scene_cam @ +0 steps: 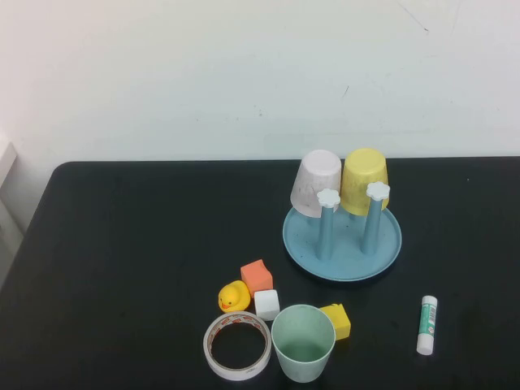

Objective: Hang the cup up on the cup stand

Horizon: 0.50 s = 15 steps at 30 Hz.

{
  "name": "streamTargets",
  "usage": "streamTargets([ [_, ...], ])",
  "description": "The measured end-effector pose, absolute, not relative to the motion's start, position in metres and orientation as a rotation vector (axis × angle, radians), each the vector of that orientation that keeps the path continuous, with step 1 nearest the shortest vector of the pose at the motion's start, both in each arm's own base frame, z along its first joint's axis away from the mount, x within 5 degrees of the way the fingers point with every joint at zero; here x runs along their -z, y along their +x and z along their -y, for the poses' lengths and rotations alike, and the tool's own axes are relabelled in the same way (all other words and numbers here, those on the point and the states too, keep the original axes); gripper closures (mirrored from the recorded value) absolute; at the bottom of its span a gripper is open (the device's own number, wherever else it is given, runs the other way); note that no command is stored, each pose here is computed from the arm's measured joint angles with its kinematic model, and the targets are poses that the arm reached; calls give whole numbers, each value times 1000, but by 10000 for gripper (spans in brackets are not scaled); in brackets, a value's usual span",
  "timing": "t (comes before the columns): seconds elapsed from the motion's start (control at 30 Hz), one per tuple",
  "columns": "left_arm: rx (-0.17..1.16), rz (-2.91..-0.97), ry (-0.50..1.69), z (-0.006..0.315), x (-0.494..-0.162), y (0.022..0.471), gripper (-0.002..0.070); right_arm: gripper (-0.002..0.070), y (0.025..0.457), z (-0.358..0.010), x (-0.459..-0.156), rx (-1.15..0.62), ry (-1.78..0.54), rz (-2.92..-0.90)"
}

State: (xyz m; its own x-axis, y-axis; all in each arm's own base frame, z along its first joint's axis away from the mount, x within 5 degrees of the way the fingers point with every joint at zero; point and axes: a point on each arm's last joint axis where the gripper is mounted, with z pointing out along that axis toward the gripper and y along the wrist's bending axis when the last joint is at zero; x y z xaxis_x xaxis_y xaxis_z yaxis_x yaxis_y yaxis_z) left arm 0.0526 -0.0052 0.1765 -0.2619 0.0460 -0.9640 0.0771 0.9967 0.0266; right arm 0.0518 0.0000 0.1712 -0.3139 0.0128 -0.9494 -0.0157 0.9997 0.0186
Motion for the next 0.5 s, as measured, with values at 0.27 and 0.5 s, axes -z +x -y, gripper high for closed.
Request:
streamTargets([
  [0.27, 30, -1836, 90, 5, -177, 53, 676, 678, 52, 0, -171, -28, -2, -1890],
  [0.5, 30, -1838, 90, 5, -176, 53, 677, 678, 52, 0, -171, -33, 1, -1890],
])
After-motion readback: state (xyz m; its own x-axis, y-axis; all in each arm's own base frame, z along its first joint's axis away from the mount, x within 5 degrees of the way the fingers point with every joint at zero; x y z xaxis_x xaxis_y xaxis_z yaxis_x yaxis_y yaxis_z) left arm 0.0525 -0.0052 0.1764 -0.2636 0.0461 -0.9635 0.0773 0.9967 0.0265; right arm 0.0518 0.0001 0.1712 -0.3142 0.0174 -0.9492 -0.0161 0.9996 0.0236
